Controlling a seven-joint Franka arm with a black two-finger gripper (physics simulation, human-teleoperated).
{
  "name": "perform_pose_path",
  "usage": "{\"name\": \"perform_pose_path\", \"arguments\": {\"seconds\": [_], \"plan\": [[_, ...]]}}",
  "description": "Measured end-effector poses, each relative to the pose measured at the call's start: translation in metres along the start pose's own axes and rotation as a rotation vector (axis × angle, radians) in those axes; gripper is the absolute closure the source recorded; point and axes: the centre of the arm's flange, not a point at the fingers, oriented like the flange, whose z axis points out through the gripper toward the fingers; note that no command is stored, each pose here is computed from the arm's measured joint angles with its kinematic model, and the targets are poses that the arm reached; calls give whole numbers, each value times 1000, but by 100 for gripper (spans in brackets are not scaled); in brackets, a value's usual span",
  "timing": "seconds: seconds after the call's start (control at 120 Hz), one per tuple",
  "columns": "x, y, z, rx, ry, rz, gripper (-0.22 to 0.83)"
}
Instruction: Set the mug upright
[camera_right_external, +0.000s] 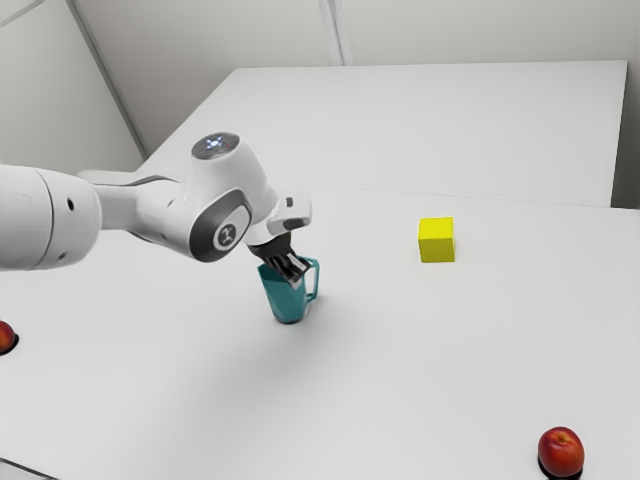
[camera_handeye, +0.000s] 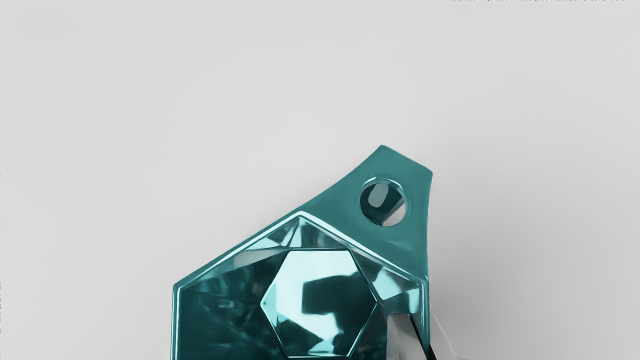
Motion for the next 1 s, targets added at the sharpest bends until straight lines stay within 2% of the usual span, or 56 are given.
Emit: {"name": "perform_pose_path", "arguments": {"seconds": [0.075,0.275,0.442,0.692,1.0], "plan": [[0,-4,0,2,3,-13,77],[0,-5,-1,1,10,-27,35],[6,-5,-31,3,38,-31,16],[68,-19,-123,10,59,-21,5],[75,-96,-235,22,30,-88,1]]}}
